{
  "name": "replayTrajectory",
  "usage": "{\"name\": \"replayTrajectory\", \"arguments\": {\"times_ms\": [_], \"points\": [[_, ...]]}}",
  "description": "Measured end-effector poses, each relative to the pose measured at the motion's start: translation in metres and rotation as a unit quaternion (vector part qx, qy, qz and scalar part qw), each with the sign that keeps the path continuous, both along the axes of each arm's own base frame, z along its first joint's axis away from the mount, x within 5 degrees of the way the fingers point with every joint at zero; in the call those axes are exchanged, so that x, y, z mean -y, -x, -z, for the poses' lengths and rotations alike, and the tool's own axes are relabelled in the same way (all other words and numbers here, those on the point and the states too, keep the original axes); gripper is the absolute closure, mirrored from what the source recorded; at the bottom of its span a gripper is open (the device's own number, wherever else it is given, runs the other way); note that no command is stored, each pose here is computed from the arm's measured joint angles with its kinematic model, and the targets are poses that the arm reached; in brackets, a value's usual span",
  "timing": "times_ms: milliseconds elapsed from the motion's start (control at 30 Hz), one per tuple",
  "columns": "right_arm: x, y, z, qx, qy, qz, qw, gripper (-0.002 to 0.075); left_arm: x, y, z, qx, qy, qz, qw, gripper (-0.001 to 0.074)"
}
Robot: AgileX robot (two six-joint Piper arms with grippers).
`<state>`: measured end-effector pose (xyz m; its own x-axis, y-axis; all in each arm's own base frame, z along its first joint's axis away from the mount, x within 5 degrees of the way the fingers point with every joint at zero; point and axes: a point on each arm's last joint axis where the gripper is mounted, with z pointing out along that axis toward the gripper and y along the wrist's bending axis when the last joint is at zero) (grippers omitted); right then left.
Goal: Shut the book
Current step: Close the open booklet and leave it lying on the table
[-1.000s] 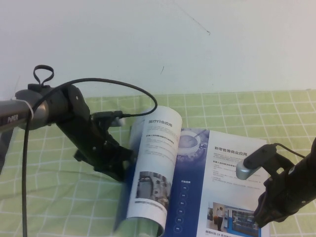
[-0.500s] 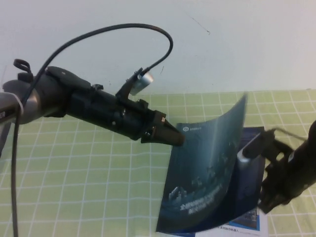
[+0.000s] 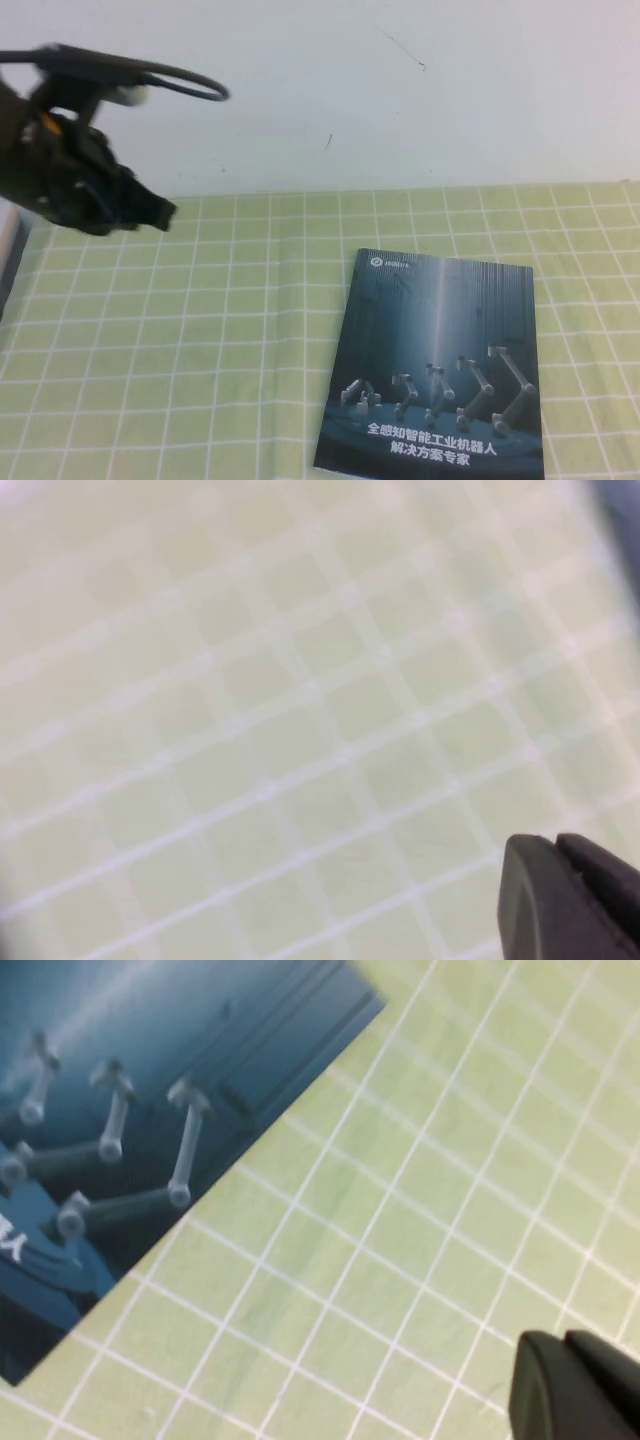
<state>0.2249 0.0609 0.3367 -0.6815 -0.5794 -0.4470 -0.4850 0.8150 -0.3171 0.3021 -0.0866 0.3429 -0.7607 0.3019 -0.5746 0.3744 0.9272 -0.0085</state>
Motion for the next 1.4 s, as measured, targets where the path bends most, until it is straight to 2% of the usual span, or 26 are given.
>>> {"name": "replayTrajectory", "arguments": {"times_ms": [100,233,500,600,767,933,1400], "points": [[0.011,0.034,-0.007,0.047,-0.021,-0.002,0.999,0.0729,-0.015,0.029,-0.022,0.075,-0.003,-0.032,0.997,0.0738],[0.024,0.074,0.006,0.093,-0.05,0.004,0.994,0.0729,-0.03,0.075,-0.027,0.168,0.009,-0.045,0.985,0.0738],[0.036,0.127,0.06,0.154,-0.112,-0.004,0.982,0.0729,-0.05,0.149,0.032,0.237,0.026,-0.042,0.97,0.0738],[0.037,0.139,0.077,0.152,-0.134,-0.001,0.979,0.0729,-0.054,0.167,0.057,0.268,0.03,-0.036,0.962,0.0738],[0.037,0.152,0.095,0.117,-0.158,0.008,0.98,0.0729,-0.059,0.191,0.076,0.326,0.046,-0.032,0.944,0.0738],[0.037,0.152,0.096,0.114,-0.164,0.009,0.98,0.0729,-0.061,0.201,0.09,0.325,0.054,-0.037,0.944,0.0738],[0.036,0.152,0.096,0.113,-0.167,0.009,0.979,0.0729,-0.063,0.206,0.117,0.248,0.045,-0.045,0.967,0.0738]]}}
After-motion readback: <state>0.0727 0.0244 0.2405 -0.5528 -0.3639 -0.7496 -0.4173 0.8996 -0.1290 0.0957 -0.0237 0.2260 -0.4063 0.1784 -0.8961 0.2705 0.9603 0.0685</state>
